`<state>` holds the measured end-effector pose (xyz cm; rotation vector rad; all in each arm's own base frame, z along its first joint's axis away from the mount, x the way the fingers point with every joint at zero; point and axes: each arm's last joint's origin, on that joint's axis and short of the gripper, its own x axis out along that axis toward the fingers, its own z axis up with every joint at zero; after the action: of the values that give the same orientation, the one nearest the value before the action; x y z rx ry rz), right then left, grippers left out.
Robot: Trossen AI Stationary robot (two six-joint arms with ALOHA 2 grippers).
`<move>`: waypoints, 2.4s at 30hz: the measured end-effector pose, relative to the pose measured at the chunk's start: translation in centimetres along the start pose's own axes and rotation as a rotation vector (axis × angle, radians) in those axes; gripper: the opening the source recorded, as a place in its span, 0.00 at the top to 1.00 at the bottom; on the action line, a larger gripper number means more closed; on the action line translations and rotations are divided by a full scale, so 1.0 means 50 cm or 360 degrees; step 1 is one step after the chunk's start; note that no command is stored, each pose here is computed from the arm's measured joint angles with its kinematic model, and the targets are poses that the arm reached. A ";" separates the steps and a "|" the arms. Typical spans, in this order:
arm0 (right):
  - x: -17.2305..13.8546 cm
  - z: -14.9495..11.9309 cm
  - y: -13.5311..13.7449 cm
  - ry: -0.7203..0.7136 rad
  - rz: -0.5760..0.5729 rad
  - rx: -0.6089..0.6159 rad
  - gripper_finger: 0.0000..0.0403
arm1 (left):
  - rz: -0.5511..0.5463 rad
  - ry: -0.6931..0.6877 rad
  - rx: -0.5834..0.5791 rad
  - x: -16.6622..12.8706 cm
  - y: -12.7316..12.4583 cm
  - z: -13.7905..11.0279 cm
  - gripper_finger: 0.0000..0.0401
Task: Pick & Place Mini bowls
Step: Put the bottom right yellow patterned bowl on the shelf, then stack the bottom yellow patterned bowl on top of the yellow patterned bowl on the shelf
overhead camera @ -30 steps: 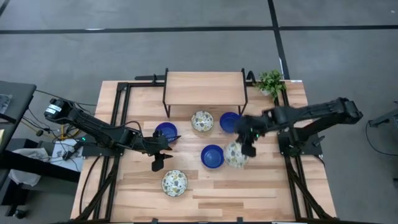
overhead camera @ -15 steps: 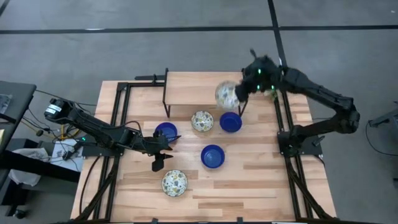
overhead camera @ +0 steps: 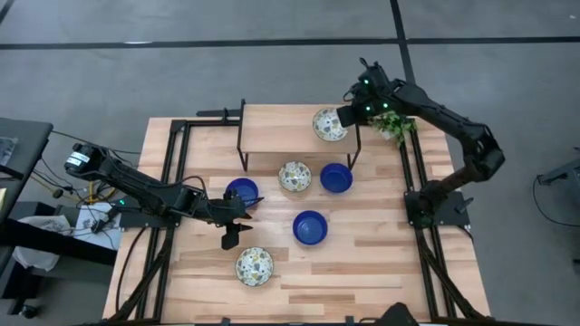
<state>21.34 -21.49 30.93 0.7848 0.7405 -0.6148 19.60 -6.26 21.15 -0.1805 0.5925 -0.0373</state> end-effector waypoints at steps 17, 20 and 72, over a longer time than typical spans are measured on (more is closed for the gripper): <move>0.014 0.005 -0.028 0.0051 -0.0055 0.0083 0.97 | 0.0000 -0.0002 0.0002 0.000 0.000 0.000 0.61; 0.012 0.006 -0.027 0.0055 -0.0056 0.0084 0.97 | -0.0001 -0.0002 0.0002 0.000 0.000 0.000 0.61; -0.105 0.034 0.036 -0.0170 -0.0071 -0.0206 0.53 | -0.0045 0.0002 0.0130 0.000 -0.003 0.001 0.61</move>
<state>20.12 -20.73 36.57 0.6129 0.6943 -0.6376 19.61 -6.38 21.20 -0.1092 0.5885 -0.0888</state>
